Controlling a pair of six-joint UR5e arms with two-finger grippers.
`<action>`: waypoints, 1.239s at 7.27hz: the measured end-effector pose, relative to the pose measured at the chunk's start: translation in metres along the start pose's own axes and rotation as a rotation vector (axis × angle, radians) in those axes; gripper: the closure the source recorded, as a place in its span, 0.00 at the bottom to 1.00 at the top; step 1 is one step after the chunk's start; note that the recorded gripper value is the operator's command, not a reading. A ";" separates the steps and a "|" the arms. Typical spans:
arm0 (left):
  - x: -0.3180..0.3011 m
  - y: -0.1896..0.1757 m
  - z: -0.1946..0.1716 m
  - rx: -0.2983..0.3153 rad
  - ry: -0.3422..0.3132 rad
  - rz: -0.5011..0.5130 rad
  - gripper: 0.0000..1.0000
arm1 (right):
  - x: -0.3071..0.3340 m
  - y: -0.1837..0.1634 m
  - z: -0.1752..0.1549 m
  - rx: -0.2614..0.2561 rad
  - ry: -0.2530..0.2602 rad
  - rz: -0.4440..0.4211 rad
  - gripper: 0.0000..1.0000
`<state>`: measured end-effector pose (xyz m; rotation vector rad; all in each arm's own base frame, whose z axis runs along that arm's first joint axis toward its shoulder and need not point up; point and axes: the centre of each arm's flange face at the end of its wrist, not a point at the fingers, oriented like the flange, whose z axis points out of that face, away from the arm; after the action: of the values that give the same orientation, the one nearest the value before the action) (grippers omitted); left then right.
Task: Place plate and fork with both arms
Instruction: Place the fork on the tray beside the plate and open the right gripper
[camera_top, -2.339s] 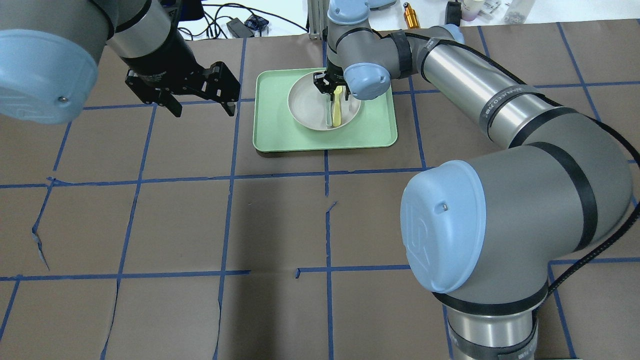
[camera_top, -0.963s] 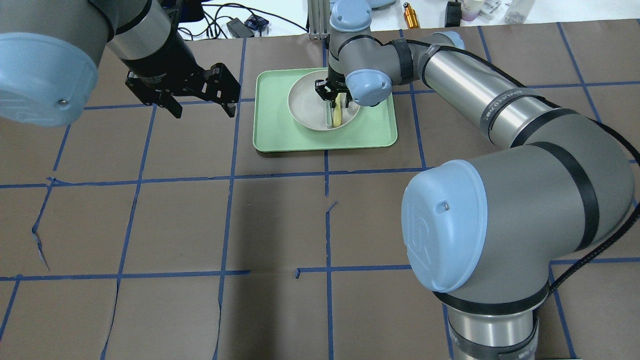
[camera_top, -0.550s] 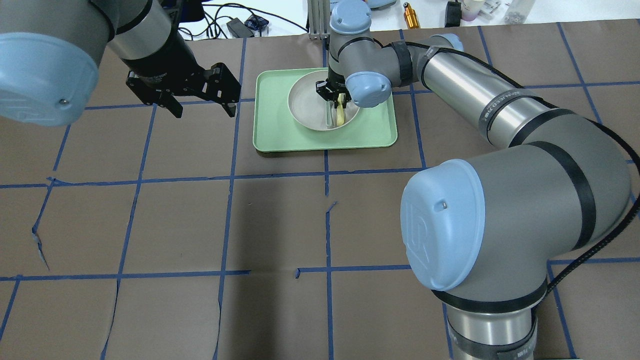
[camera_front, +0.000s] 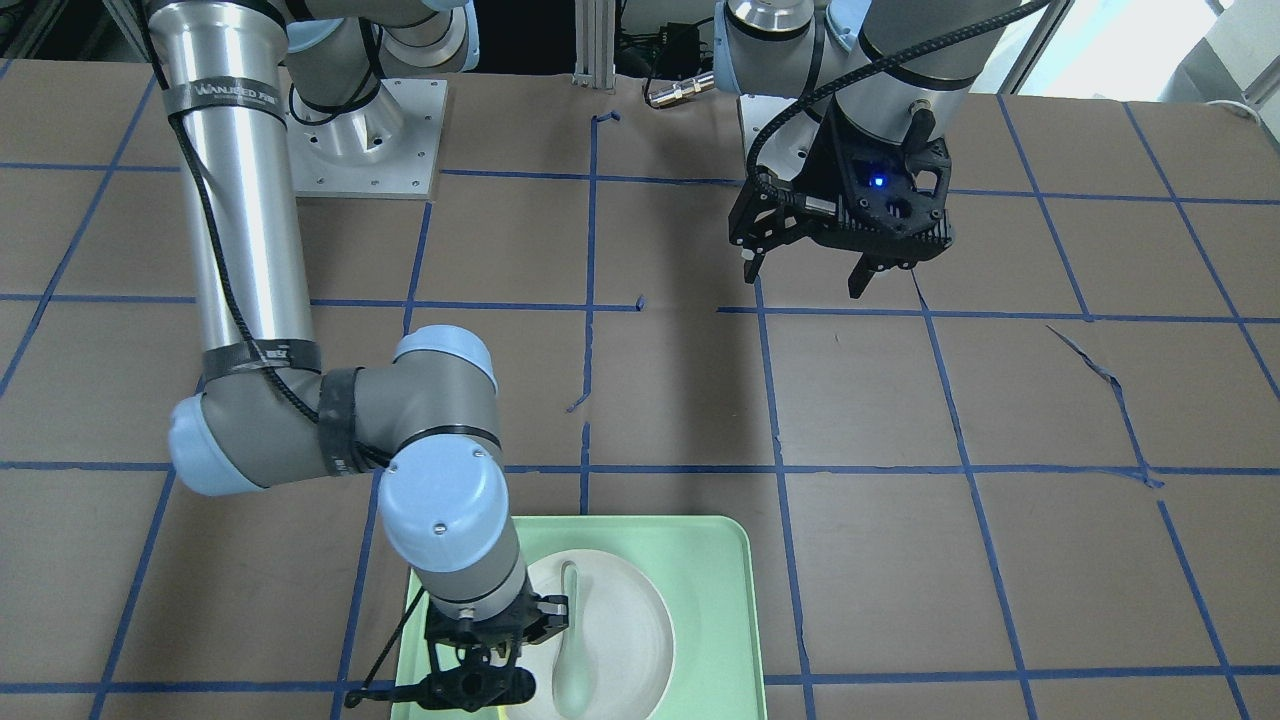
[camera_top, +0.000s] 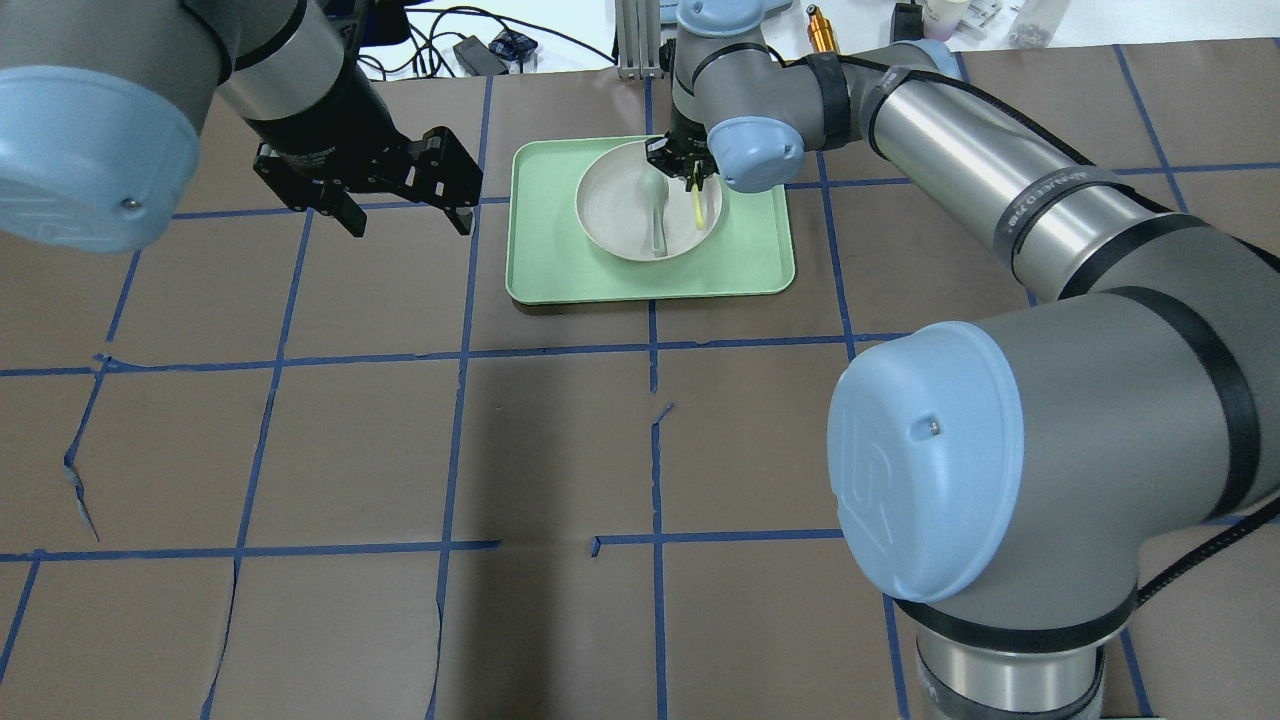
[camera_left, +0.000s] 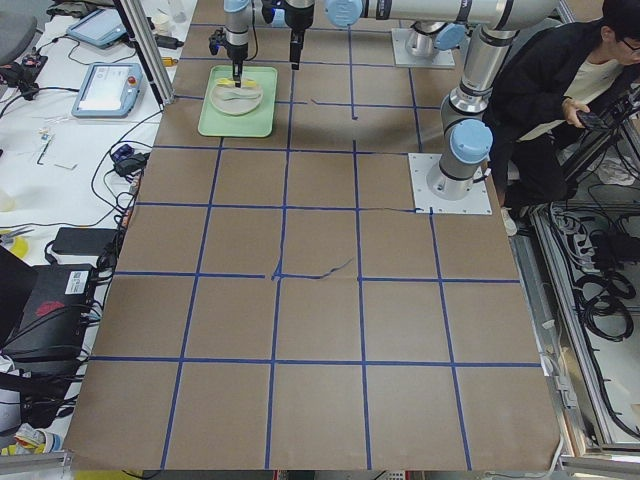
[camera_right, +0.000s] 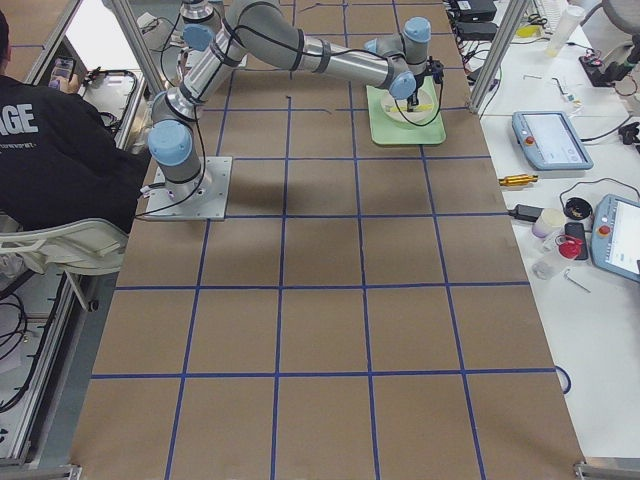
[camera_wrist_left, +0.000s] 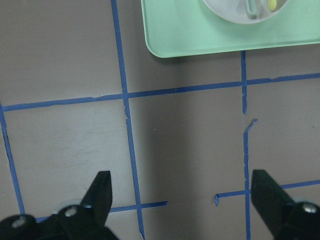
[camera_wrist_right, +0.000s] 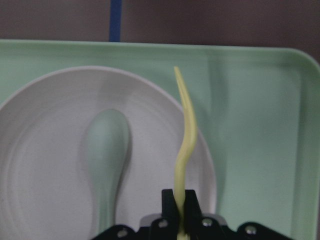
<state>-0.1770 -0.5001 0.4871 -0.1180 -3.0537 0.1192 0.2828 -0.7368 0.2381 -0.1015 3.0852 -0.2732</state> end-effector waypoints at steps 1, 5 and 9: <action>0.000 0.000 0.001 -0.001 0.000 0.000 0.00 | 0.030 -0.006 -0.009 -0.007 0.009 -0.013 0.88; 0.000 0.000 0.002 -0.001 0.000 0.000 0.00 | 0.067 0.022 0.035 -0.129 0.075 0.057 0.77; 0.000 0.001 -0.001 0.003 -0.001 0.000 0.00 | 0.057 0.025 0.032 -0.123 -0.002 0.061 0.00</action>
<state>-0.1768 -0.4988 0.4879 -0.1182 -3.0547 0.1246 0.2256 -0.7216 0.1998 -0.0114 3.0949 -0.0805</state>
